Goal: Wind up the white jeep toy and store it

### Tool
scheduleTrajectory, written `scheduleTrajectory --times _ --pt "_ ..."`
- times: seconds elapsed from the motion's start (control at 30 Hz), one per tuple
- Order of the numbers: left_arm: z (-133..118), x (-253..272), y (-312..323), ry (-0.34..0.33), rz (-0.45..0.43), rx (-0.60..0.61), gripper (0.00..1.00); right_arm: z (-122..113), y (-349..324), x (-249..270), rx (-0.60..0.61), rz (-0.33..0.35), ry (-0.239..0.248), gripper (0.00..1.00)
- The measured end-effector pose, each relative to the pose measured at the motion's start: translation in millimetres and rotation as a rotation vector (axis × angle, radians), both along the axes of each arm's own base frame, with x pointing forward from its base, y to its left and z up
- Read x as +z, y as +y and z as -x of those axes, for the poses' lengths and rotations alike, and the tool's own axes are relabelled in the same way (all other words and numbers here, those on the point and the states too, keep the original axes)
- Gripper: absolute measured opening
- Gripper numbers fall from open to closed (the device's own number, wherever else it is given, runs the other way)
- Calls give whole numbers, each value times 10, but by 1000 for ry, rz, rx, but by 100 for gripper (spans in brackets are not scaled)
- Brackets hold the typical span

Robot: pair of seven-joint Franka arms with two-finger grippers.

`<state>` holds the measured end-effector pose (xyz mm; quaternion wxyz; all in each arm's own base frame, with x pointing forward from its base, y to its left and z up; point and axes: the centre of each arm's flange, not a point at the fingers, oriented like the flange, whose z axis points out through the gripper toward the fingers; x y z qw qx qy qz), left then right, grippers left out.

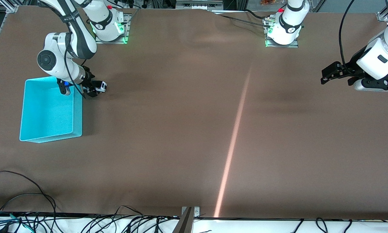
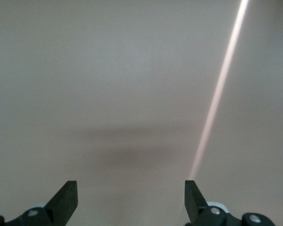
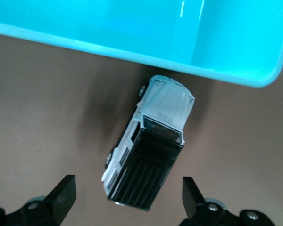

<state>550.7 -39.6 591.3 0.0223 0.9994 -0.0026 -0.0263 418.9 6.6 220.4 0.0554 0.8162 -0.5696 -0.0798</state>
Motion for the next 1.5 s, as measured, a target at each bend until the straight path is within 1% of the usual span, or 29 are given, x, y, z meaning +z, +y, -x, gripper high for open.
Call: scheduleTrajectory --times 0.1,0.3,0.43,0.67,0.7,0.77,0.8,0.83,0.87,0.9,0.97,1.03,1.1,1.13,1.3,1.5 --pt "0 0 2 0 0 0 100 58 -8 -40 -5 1 -14 100" --pt "-1 0 3 -1 0 1 100 253 -105 -192 -33 1 -79 100" --pt "-1 0 4 -1 0 1 100 362 -216 -260 -63 3 -99 100" --pt "-2 -1 5 0 0 1 100 366 -276 -260 -78 5 -126 100" --pt "-2 -1 5 0 0 1 100 363 -276 -259 -82 5 -128 98" --pt "-2 -1 5 0 0 1 100 358 -277 -255 -103 8 -133 98" --pt "-2 -1 5 0 0 1 100 354 -277 -252 -116 10 -137 96" --pt "-2 -1 5 0 0 1 100 345 -278 -246 -136 12 -144 88" --pt "-2 -1 5 0 0 1 100 339 -278 -241 -148 13 -149 88" --pt "-2 -1 5 0 0 1 100 334 -278 -237 -158 14 -153 77" --pt "-2 -1 6 0 0 1 100 326 -276 -229 -169 16 -160 66" --pt "-2 -1 6 0 0 1 100 314 -268 -217 -174 16 -167 58" --pt "-2 -1 6 0 0 1 100 306 -259 -210 -175 16 -170 53" --pt "-2 -2 6 0 0 1 100 302 -252 -208 -175 16 -171 52" --pt "-2 -2 7 0 0 1 100 271 -225 -187 -194 18 -179 52" --pt "-2 -2 7 0 0 1 100 122 -206 -37 -197 17 -216 52"
